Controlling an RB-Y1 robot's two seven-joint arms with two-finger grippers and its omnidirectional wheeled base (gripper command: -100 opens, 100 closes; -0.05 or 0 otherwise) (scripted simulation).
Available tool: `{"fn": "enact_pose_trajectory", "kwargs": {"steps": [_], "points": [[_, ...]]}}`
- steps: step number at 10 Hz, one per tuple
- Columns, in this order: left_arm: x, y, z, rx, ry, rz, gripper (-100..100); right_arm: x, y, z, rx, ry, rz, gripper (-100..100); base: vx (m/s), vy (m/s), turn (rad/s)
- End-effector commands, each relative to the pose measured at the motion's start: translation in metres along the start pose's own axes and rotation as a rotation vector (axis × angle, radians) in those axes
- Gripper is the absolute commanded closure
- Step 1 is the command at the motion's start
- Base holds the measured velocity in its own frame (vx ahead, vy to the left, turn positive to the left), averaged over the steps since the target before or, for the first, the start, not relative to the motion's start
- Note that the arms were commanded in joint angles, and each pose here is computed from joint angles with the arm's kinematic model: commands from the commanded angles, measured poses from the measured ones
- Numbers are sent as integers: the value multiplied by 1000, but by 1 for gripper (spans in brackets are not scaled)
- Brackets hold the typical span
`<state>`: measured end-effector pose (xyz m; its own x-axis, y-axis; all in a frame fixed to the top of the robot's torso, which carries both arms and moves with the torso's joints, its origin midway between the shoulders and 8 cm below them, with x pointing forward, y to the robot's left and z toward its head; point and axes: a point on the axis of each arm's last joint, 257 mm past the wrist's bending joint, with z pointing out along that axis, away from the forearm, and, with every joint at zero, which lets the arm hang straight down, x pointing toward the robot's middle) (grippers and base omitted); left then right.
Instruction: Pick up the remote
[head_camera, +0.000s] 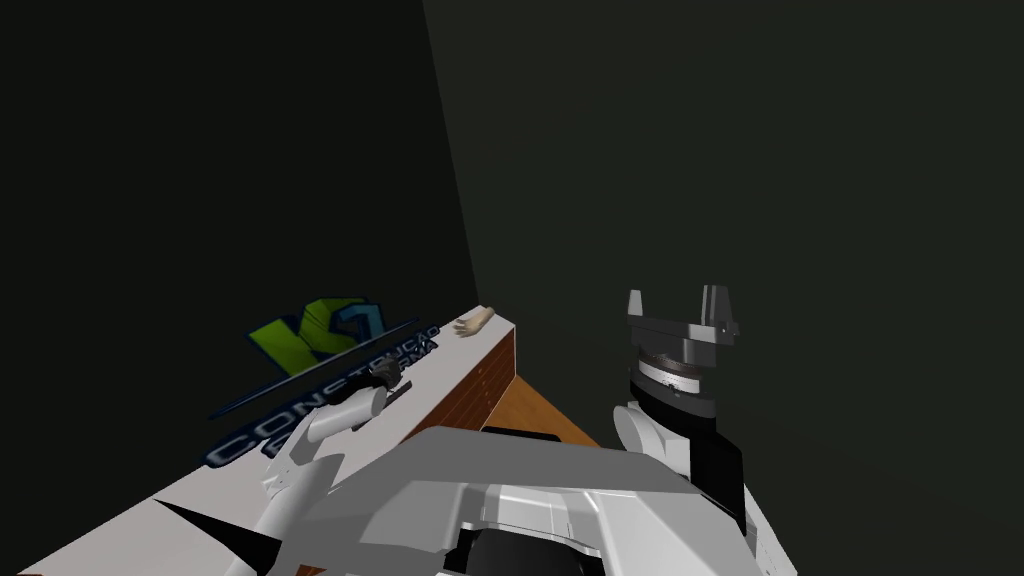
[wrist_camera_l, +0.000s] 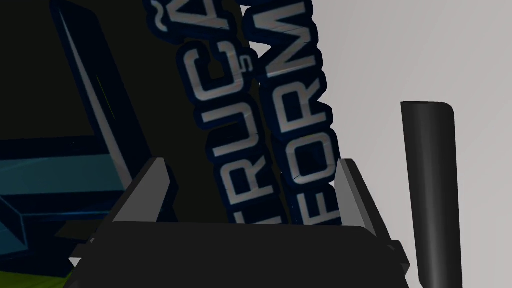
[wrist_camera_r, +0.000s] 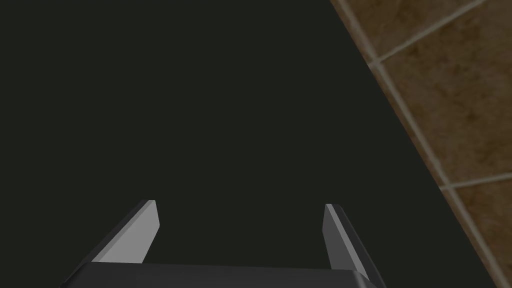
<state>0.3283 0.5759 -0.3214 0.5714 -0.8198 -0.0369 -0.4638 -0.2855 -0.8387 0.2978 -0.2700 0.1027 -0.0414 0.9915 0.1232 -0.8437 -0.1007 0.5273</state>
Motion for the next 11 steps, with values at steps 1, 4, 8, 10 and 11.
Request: {"fn": "enact_pose_trajectory", "kwargs": {"steps": [1, 4, 8, 10, 11], "points": [[-21, 12, 6, -56, -37, -33, -100, 0, 0, 0, 0, 0, 0, 0, 12, 10, -128], [-39, 32, 7, -141, -72, -64, -100, 0, 0, 0, 0, 0, 0, 0, 10, 10, -64], [-56, 56, 5, -240, -106, -99, -100, 0, 0, 0, 0, 0, 0, 0, 7, 16, -65], [-71, 71, 2, -307, -134, -134, -100, 0, 0, 0, 0, 0, 0, 0, 6, 18, -109], [-84, 80, 1, -342, -158, -169, -100, 0, 0, 0, 0, 0, 0, 0, 9, 29, -121]]}}
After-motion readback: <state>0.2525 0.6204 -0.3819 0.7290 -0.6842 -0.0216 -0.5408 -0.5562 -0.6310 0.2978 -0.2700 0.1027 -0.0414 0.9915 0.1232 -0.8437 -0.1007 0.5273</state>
